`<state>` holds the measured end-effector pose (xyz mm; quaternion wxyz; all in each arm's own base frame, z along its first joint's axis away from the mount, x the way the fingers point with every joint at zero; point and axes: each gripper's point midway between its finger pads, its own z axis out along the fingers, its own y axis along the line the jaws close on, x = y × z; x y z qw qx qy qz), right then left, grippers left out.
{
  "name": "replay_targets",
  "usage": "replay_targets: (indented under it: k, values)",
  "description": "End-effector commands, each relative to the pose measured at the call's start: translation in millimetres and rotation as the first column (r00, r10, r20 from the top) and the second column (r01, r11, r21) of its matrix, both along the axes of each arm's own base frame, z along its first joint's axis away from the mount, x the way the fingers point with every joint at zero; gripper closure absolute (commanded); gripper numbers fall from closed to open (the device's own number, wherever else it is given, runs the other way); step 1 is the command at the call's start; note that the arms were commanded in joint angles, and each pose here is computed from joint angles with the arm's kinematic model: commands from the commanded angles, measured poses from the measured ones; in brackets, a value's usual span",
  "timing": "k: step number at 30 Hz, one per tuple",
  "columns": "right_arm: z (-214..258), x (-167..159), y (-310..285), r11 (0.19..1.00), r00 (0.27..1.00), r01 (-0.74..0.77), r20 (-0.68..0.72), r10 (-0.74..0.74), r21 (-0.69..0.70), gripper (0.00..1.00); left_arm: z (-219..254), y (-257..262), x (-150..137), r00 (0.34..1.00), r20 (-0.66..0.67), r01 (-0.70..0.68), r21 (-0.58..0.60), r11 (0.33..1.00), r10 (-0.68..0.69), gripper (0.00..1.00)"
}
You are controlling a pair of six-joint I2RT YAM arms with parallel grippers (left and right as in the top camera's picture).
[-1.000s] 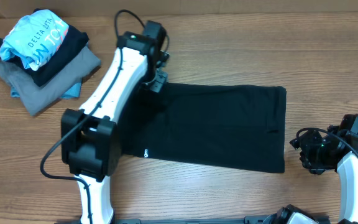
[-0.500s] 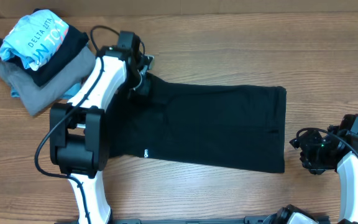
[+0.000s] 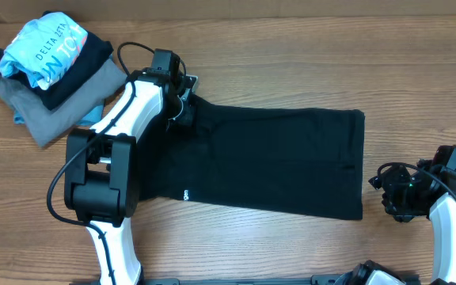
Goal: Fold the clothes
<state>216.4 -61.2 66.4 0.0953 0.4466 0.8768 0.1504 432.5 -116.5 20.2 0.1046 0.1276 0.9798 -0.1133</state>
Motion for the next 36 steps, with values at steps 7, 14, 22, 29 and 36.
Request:
replay_targets:
  k: [7, 14, 22, 29, 36]
  values:
    - [8.5, 5.7, -5.2, 1.0, 1.0, -0.002, 0.029, 0.003, -0.026, 0.38, 3.7, -10.5, 0.2, 1.0, -0.009, -0.017, -0.061, 0.998, 0.017, 0.96]
    - [8.7, 6.5, -5.6, 1.0, 0.999, -0.002, 0.032, 0.003, -0.027, 0.38, 50.8, 0.4, 24.7, 0.998, 0.041, -0.04, -0.027, 0.999, 0.041, 0.96]
    - [9.7, 9.9, -7.4, 0.999, 0.999, -0.001, 0.047, 0.003, -0.035, 0.37, 88.2, 8.4, 43.5, 0.993, 0.119, -0.028, 0.026, 0.999, 0.025, 0.95]
    - [12.4, 18.7, -12.2, 0.998, 0.996, 0.0, 0.085, 0.005, -0.056, 0.33, 86.0, 10.8, 39.8, 0.994, 0.108, -0.016, 0.053, 0.998, 0.01, 0.93]
    - [14.2, 22.8, -12.6, 0.998, 0.994, -0.002, 0.105, 0.007, -0.055, 0.33, 82.6, 15.8, 31.3, 0.997, 0.077, 0.004, 0.086, 0.996, -0.011, 0.4]
